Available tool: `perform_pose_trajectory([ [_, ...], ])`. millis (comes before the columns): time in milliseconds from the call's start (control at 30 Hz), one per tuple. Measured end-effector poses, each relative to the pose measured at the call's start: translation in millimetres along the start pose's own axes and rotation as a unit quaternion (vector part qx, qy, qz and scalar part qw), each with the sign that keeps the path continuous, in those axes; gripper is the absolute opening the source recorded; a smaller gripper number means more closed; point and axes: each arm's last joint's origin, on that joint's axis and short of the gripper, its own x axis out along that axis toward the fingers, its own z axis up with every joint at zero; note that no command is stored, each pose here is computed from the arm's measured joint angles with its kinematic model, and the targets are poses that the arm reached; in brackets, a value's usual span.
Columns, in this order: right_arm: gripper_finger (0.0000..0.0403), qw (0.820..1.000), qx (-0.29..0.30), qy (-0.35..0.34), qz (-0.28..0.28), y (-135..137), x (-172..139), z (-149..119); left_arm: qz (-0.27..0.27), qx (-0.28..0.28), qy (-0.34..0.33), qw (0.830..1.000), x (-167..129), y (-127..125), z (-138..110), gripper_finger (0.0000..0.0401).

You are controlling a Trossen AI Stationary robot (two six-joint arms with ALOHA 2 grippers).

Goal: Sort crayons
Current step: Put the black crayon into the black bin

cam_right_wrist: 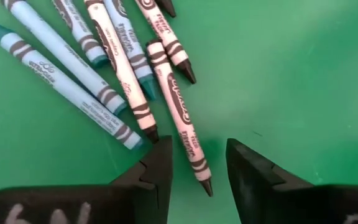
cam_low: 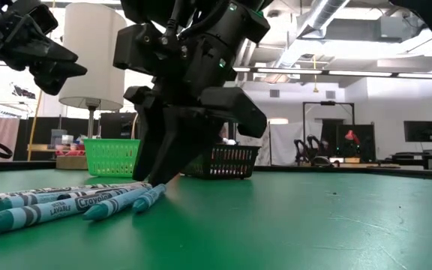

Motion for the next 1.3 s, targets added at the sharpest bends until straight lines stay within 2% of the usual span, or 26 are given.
perform_pose_trajectory([
  [267,0.0102,0.999,0.040,0.007,0.003,-7.8,0.0,-7.7,0.002,0.000,-0.001,1.000,0.0,0.1,0.1,0.0137],
  [533,0.0075,0.999,0.042,0.012,0.006,-10.2,-0.2,-10.9,0.002,-0.001,-0.001,1.000,0.0,0.1,0.2,0.0137],
  [900,0.0008,0.999,0.043,0.015,0.005,-11.1,-0.3,-12.1,0.003,-0.001,-0.001,1.000,0.0,0.1,0.2,0.0137],
  [1000,0.0005,0.999,0.046,0.015,0.004,-11.2,-0.5,-12.0,0.003,-0.001,-0.002,1.000,0.0,0.1,0.3,0.0137],
  [1300,0.0003,0.993,0.114,0.023,-0.015,-14.5,-0.6,-14.0,0.003,0.004,-0.001,1.000,0.0,0.1,0.2,0.0137],
])
